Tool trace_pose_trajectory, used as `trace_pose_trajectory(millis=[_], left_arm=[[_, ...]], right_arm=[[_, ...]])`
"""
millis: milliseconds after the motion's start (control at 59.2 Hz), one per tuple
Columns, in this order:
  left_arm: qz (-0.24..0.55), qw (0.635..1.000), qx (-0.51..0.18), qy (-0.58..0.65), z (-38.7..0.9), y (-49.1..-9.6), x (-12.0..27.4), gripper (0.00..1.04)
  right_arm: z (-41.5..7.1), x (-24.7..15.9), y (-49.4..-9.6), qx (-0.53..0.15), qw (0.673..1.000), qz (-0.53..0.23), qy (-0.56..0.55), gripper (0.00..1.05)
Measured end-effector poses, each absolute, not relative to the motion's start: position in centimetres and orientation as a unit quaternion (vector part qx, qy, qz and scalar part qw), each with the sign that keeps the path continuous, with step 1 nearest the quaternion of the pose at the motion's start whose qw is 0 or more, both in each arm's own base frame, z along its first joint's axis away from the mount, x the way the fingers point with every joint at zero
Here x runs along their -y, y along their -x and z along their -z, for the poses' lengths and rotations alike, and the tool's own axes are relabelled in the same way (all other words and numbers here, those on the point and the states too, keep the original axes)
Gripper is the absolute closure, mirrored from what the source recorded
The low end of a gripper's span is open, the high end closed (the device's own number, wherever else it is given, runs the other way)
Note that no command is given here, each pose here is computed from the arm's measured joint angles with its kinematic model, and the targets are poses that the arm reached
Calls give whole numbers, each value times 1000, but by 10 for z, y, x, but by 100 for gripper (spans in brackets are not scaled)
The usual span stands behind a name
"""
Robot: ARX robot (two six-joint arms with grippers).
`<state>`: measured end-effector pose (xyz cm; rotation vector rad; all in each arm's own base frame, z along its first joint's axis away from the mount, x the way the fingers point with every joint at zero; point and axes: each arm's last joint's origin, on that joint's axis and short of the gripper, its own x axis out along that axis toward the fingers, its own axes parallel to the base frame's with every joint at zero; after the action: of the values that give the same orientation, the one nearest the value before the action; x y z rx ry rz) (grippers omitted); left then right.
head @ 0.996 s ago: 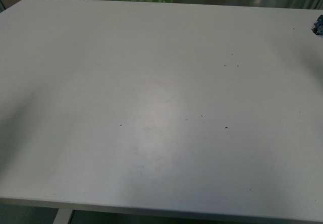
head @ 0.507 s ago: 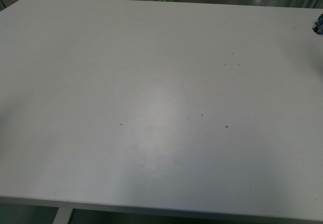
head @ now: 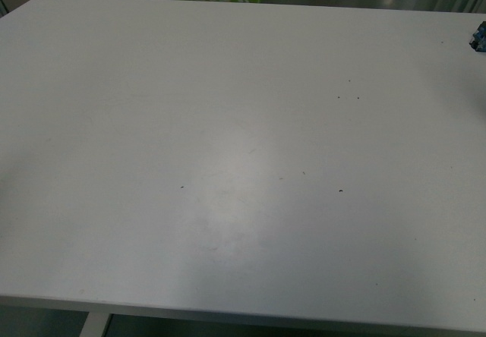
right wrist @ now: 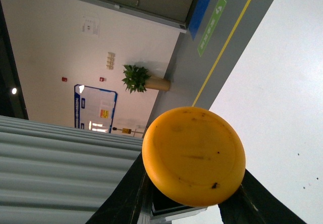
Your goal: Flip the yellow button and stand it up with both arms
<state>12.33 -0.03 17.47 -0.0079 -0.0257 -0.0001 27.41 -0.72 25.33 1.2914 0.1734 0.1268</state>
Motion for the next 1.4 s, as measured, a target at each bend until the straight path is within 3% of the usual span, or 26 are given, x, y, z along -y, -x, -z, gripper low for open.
trace_pose_trajectory(millis=[1013, 1199, 1402], left_arm=[[1, 1000, 11, 4, -172, -96, 0, 101], [1, 1000, 11, 4, -172, -96, 0, 74], [1, 1000, 11, 4, -172, -96, 0, 40]], right_arm=[[-243, 7, -278, -89, 806, -53, -583, 77], [-238, 8, -283, -71, 837, -29, -542, 77], [-227, 15, -303, -27, 935, 5, -354, 77]])
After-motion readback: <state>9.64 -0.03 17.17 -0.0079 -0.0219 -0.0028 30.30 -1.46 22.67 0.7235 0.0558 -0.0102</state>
